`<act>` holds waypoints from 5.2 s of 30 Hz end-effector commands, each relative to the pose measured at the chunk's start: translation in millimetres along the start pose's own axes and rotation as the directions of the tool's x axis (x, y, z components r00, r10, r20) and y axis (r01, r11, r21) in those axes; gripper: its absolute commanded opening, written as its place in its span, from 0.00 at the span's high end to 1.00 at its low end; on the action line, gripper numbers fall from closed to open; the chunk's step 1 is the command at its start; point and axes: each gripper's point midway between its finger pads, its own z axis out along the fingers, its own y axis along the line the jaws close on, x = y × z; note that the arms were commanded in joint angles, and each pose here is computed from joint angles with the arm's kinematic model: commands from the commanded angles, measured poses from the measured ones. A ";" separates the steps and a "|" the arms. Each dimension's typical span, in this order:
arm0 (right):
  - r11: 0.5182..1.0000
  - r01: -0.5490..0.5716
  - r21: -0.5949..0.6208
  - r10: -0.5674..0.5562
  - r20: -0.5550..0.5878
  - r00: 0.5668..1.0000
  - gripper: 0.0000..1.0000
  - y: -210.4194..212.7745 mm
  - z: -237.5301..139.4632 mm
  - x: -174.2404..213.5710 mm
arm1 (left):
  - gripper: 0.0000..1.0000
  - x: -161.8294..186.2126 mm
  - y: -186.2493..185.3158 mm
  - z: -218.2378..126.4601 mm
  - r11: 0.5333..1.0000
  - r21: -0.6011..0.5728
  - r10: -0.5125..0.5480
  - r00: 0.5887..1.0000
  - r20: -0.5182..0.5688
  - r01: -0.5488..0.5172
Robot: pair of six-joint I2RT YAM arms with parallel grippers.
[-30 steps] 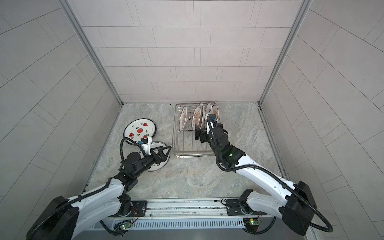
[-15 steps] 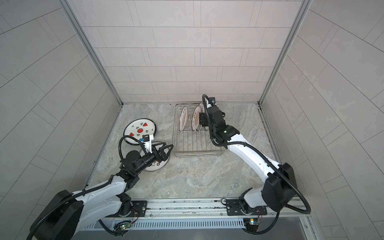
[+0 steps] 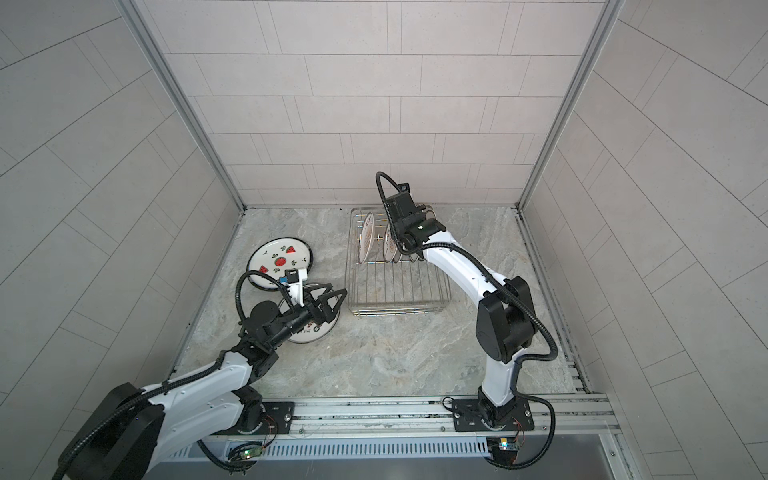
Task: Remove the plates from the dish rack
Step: 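Grasp the top rim of the orange sunburst plate with the right gripper, then lift the sunburst plate up out of the rack with the right gripper, then carry the sunburst plate toward the open left gripper with right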
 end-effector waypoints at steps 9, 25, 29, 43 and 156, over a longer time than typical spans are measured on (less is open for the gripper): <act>0.995 0.057 0.086 -0.048 -0.100 0.994 0.68 -4.1 27.0 11.7 | 0.00 -7.9 -6.2 3.4 1.000 0.019 0.022 0.999 0.023 -0.023; 0.992 0.040 0.117 -0.024 -0.135 0.991 0.75 -2.5 51.9 21.9 | 0.00 -8.4 -4.5 1.6 1.000 0.011 0.007 0.999 0.032 -0.008; 0.995 0.013 0.101 0.003 -0.155 0.988 0.76 -4.3 59.6 27.9 | 0.00 -7.9 -0.6 1.4 1.000 -0.008 -0.002 0.999 0.034 0.002; 0.994 0.000 0.106 0.013 -0.127 0.992 0.83 -5.9 63.5 23.0 | 0.00 -8.3 -6.8 1.1 1.000 0.024 -0.006 0.999 0.033 0.005; 0.451 0.105 -0.886 0.427 0.317 0.847 0.89 15.4 -256.5 60.1 | 0.73 -31.0 -120.4 15.0 0.939 0.342 0.021 0.999 0.038 -0.032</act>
